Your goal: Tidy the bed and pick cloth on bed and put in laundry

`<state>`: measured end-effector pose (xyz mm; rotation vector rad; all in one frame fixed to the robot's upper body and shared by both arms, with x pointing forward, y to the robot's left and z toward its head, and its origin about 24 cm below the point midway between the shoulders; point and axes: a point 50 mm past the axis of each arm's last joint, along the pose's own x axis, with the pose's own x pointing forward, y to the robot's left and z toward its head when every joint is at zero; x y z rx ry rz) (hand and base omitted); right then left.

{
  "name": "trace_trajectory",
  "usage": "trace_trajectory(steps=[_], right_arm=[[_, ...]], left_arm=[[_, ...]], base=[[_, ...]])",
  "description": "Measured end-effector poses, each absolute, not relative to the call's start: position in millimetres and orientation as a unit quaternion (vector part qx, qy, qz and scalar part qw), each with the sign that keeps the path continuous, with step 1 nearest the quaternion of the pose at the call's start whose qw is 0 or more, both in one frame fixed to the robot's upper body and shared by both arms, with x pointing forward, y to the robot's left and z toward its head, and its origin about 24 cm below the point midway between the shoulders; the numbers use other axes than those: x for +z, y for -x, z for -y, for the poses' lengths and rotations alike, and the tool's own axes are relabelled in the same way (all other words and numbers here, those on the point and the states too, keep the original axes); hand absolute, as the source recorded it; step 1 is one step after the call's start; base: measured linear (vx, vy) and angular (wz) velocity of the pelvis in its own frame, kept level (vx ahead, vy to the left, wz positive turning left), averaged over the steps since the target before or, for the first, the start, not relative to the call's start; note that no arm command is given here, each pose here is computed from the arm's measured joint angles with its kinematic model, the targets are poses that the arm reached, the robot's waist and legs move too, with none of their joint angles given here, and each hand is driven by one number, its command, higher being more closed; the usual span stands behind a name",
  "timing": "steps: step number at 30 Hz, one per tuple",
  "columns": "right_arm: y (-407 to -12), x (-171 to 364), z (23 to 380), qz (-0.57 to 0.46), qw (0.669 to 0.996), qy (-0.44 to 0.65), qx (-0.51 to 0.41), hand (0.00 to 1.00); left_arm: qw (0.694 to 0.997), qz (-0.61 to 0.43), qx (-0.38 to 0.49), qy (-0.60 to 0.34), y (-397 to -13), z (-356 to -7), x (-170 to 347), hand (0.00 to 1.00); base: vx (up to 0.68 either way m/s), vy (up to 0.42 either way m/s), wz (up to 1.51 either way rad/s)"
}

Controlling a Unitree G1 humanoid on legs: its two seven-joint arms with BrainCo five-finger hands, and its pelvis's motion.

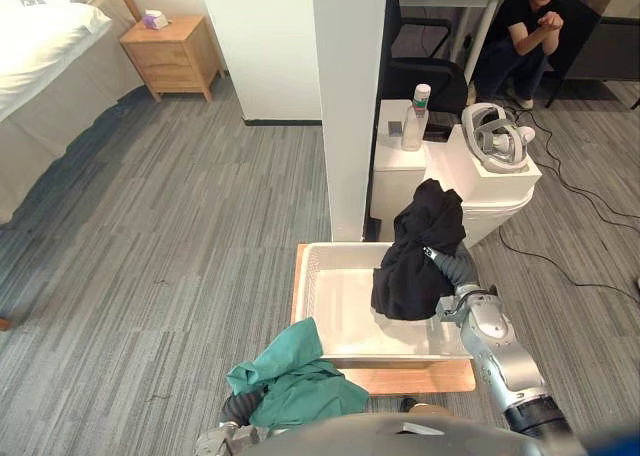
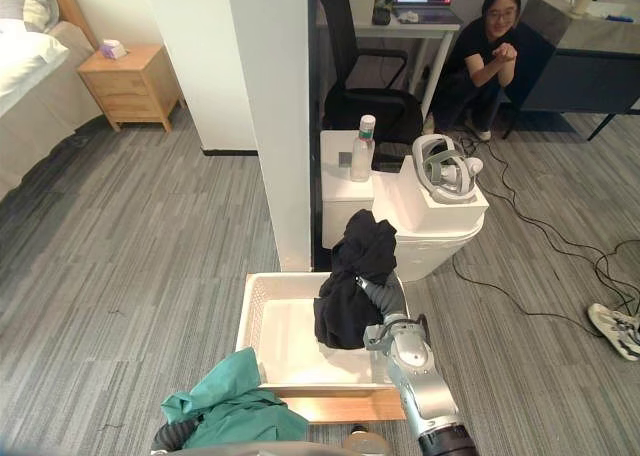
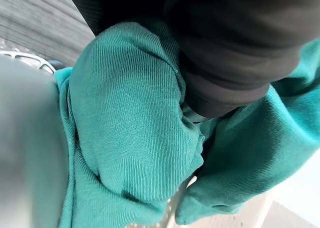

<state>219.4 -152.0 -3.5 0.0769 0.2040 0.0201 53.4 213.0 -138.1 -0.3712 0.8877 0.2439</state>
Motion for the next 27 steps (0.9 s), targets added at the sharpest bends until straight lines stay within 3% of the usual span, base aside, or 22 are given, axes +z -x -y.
trace_trajectory(steps=[5,6,17,21,23,27], right_arm=[[-193,-46,126,-0.188,0.981,-0.026,0.040,1.00],[-185,-56,122,-0.210,0.976,-0.012,0.049,0.00],[-183,-76,111,-0.232,0.964,0.089,0.095,0.00],[-179,-79,115,-0.232,0.959,0.123,0.105,0.00],[-176,-81,118,-0.236,0.958,0.130,0.100,0.00],[-174,-82,129,-0.240,0.956,0.149,0.084,0.00]], left_arm=[[0.862,-0.435,0.169,0.199,-45,-213,-143,1.00],[0.858,-0.437,0.181,0.201,-44,-213,-144,1.00],[0.858,-0.396,0.249,0.212,-57,-233,-138,1.00],[0.886,-0.324,0.283,0.172,-82,-284,-110,1.00],[0.907,-0.229,0.323,0.145,-106,-336,-68,1.00],[0.928,-0.089,0.345,0.110,-138,-392,3,1.00]], base=[[0.04,-0.004,0.03],[0.08,0.004,0.03],[0.02,-0.022,0.12],[-0.04,-0.054,0.07],[-0.05,-0.070,0.11],[-0.04,-0.033,0.01]])
